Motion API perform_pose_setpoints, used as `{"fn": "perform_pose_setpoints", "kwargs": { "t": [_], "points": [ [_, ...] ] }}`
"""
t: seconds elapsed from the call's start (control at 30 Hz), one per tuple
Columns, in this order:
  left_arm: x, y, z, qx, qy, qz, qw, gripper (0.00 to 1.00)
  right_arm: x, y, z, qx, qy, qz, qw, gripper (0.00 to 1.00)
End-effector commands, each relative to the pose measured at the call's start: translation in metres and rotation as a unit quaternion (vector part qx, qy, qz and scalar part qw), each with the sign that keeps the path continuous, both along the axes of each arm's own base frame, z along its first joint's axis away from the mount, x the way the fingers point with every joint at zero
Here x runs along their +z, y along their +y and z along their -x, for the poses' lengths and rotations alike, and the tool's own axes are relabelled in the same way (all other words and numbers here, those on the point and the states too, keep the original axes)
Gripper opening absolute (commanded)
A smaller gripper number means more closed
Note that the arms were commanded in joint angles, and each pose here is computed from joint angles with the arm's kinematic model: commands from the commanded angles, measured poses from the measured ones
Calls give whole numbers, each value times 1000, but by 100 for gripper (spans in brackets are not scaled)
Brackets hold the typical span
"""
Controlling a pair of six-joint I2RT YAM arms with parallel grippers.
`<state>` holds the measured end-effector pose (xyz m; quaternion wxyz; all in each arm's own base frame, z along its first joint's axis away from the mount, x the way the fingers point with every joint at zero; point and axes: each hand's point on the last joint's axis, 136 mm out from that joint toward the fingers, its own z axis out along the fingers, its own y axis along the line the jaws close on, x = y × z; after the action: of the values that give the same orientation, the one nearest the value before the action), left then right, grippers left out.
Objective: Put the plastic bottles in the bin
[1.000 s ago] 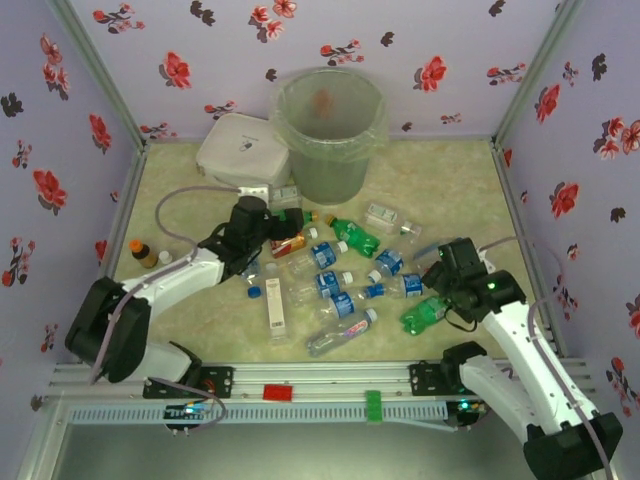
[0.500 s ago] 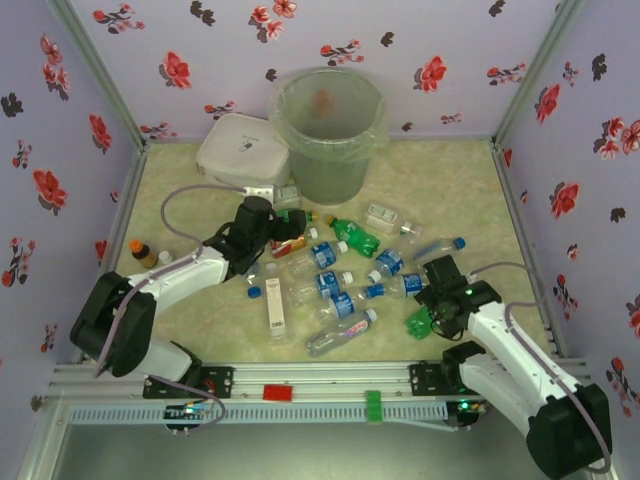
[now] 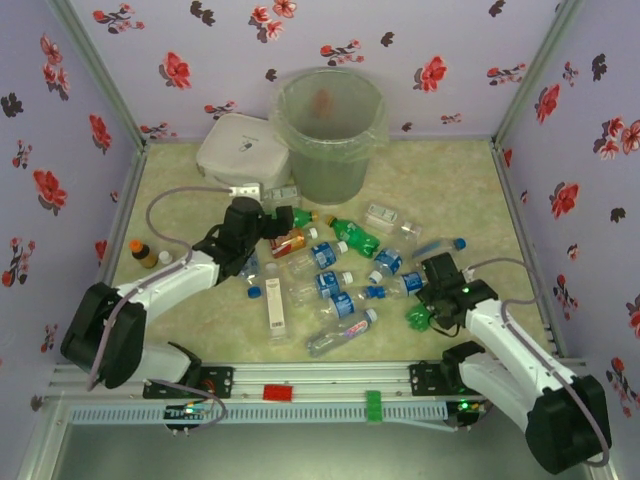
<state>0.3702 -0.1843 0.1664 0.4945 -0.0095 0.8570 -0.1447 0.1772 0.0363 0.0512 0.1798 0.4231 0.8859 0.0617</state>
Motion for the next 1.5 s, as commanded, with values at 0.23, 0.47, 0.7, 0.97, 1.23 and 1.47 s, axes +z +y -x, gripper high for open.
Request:
{"fn": "perform_pose_setpoints", "kwargs": {
  "t": [0.23,0.47,0.7,0.97,1.23,1.47],
  "points": [
    [9,82,-8,104,0,82,991,100,153,32,-113,172,-156,83,969,36],
    [-9,118,2,155,55,88,982,100,253,97,-215,276,-273,69,919,34],
    [-21,129,15,167,82,77,979,100,354,161,-295,312,-411,7,857,32],
    [-24,130,24,168,71,95,979,100,347,216,-367,334,-435,-51,835,32],
    [-19,128,30,151,52,96,982,100,298,249,-398,366,-411,-38,834,37],
    [-9,126,35,127,39,77,988,100,325,249,-393,371,-440,0,818,99]
  ]
}}
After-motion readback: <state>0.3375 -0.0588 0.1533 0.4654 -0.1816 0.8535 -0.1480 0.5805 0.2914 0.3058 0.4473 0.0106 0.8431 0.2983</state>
